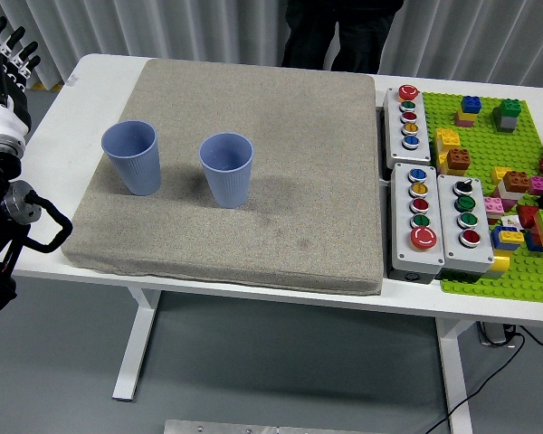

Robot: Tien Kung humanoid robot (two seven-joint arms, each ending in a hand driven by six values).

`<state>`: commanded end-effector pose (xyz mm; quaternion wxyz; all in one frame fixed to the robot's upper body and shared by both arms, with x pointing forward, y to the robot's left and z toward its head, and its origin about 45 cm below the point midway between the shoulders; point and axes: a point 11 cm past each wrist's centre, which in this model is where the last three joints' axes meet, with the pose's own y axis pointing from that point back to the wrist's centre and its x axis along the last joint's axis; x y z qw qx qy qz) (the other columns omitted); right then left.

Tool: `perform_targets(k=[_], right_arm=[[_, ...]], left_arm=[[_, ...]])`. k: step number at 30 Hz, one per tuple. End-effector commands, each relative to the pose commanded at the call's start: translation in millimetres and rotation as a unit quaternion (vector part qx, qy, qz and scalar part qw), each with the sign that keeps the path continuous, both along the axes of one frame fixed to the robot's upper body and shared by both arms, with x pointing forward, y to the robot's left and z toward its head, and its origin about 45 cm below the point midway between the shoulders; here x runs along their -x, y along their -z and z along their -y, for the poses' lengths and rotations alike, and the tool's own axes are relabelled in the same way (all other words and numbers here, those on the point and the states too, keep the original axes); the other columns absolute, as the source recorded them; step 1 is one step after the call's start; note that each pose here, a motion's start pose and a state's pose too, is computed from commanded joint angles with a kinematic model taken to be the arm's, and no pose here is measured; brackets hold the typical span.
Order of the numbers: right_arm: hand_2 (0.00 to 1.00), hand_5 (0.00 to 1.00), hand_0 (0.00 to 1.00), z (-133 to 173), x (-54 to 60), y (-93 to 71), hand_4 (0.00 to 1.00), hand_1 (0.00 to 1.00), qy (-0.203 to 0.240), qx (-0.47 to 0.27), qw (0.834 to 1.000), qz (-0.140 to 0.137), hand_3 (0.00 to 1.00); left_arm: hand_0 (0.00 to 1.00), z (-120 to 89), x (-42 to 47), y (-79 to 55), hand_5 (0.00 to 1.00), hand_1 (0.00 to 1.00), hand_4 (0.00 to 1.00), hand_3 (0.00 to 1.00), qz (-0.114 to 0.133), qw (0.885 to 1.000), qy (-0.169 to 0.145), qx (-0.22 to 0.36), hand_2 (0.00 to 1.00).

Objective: Pick cup pour cup place

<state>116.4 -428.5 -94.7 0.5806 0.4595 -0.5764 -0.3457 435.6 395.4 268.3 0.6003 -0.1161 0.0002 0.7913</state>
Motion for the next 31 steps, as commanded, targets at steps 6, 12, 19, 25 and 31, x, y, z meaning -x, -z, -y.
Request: perform_targets(k=[6,12,19,25,31], right_arm=[[0.613,0.128,0.694,0.7,-2.6,-0.9,0.002,0.680,0.001,0.000,1.000,0.003,0.596],[0.614,0.129,0.694,0.3,-5.9,-1.6,0.002,0.680,0.003,0.000,1.000,0.007,0.596],[0.614,0.128,0.694,0.7,-6.7,-2.0,0.002,0.680,0.002,0.000,1.000,0.008,0.595],[0.614,0.128,0.694,0.8,-7.4,-2.2,0.002,0.679,0.002,0.000,1.000,0.008,0.595],[0.614,0.128,0.694,0.7,-8.0,-2.3,0.002,0.679,0.002,0.000,1.000,0.008,0.595]], left_arm=[[0.828,-0.1,-1.0,-2.3,0.998,0.817,0.791,0.946,0.001,1.000,0.001,-0.003,0.893],[0.828,1.4,-1.9,-3.2,0.998,0.815,0.782,0.943,0.002,1.000,0.002,-0.001,0.891],[0.828,-1.2,-1.7,-5.1,0.998,0.814,0.781,0.939,0.004,1.000,-0.001,0.000,0.890],[0.827,-2.6,-1.8,-6.4,0.998,0.815,0.779,0.940,0.005,1.000,-0.002,0.000,0.890],[0.827,-2.5,-2.0,-6.9,0.998,0.815,0.779,0.940,0.006,1.000,-0.003,0.001,0.890]])
